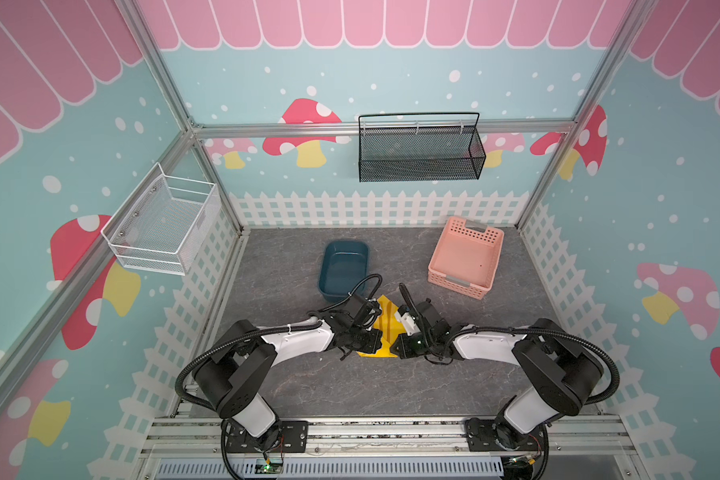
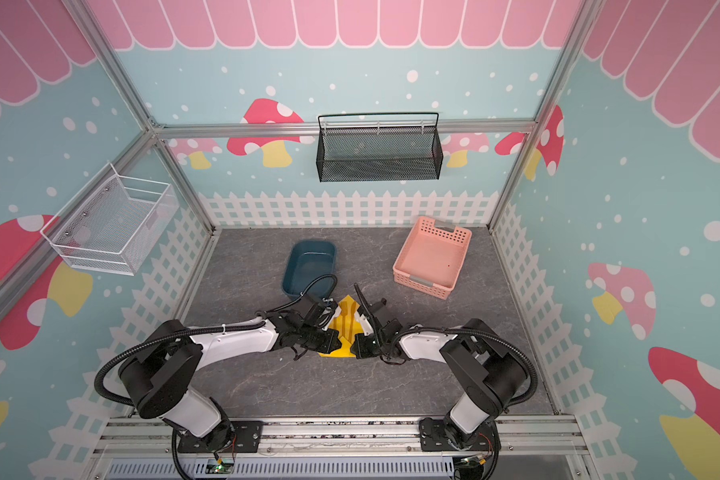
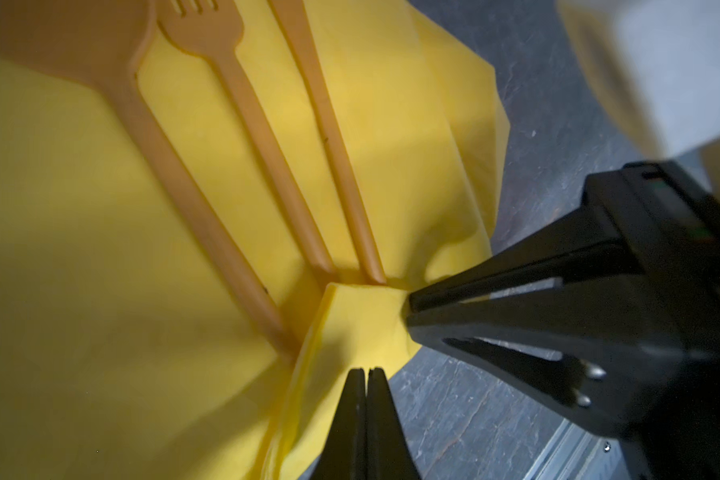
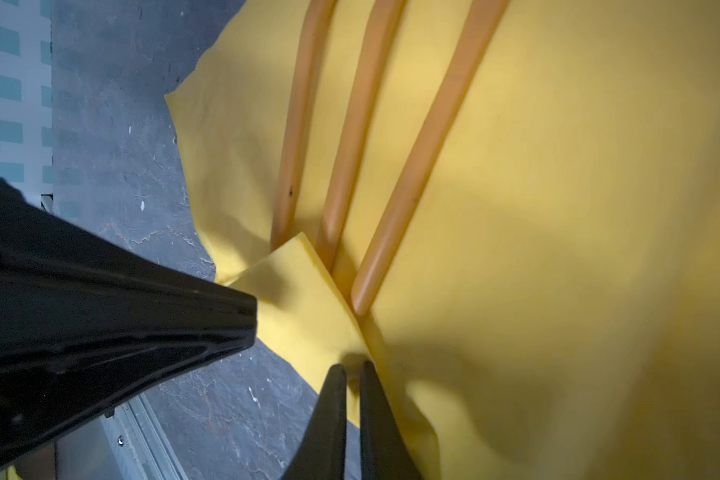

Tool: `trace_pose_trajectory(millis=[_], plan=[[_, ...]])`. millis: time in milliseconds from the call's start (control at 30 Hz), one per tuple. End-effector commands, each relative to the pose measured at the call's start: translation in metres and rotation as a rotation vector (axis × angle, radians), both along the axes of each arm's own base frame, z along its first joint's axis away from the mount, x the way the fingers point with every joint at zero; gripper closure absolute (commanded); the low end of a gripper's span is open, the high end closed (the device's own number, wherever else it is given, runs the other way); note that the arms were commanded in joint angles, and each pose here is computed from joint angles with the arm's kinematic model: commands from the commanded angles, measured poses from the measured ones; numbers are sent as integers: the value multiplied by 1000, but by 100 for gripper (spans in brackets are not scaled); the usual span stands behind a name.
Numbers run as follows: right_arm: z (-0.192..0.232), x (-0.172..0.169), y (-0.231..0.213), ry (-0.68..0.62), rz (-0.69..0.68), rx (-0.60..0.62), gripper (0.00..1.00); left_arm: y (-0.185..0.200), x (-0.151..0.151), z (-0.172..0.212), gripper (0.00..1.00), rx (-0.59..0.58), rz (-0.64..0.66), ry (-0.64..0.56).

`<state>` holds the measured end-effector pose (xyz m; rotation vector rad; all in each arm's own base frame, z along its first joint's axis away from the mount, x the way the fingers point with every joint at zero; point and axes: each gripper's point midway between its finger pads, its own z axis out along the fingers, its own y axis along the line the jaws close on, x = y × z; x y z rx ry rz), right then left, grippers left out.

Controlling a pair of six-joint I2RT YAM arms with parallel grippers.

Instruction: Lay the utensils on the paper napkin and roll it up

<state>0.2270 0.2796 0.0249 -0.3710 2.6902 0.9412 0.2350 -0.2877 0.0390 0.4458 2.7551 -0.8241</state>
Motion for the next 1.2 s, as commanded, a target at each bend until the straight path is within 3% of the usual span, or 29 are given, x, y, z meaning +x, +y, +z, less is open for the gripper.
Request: trace_pose_trajectory(millis=[0,333,533,700,1167], plan=[[7,0,-4,8,-19,8,86,-4,2,0,97,-6,3,10],[47,37,-5,-55,-72,126,79,-3,1,-6,97,6,7,22],[46,64,-3,12,-94,189,75,-2,1,-5,97,7,12,19],[37,86,-2,35,-111,227,63,-2,1,-5,97,7,13,21],[19,92,-1,107,-100,317,67,-3,2,-5,98,9,16,21]])
